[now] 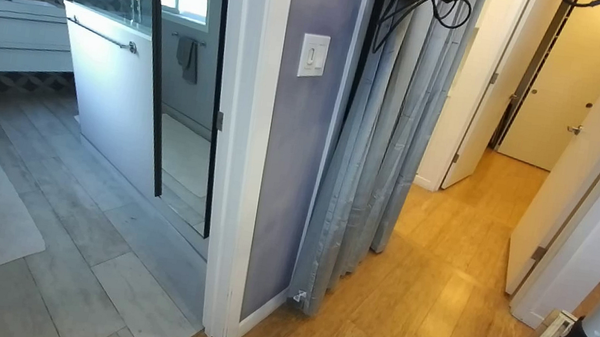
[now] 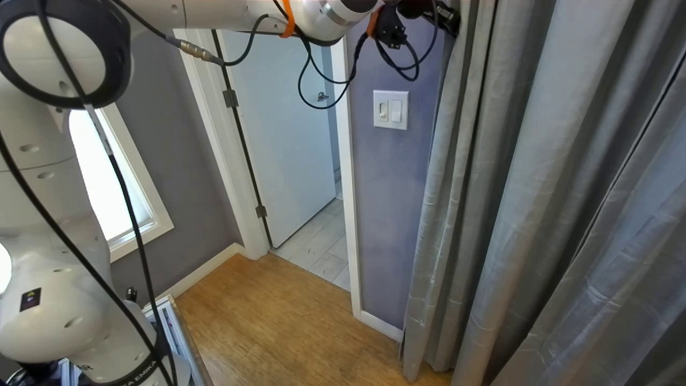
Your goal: Push the gray curtain to the right
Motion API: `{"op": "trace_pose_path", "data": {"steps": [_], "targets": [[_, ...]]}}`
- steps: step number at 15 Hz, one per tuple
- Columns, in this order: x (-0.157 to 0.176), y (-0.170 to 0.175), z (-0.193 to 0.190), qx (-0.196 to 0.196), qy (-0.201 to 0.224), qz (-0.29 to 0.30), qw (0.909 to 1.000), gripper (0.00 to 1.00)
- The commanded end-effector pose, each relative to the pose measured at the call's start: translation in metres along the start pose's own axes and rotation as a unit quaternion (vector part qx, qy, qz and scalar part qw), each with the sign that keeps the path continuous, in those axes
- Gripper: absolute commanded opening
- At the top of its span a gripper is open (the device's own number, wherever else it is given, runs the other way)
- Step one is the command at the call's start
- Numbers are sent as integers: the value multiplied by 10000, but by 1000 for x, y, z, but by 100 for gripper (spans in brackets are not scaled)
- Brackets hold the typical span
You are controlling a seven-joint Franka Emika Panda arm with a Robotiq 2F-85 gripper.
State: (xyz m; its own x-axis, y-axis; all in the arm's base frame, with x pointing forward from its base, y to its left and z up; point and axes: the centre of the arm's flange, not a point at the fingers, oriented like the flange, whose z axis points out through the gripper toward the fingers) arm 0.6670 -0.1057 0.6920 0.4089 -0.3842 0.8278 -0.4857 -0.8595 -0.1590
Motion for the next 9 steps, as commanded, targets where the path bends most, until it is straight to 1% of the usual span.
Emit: {"op": "trace_pose_path", "data": {"steps": [1,4,6,9], "targets": [[41,26,32,-231,527,288,9979,1],[69,57,66,-410,1017,406,9931,1],[86,76,86,-521,1259,568,9890,1],[110,102,106,-781,1658,817,9797,1]]}}
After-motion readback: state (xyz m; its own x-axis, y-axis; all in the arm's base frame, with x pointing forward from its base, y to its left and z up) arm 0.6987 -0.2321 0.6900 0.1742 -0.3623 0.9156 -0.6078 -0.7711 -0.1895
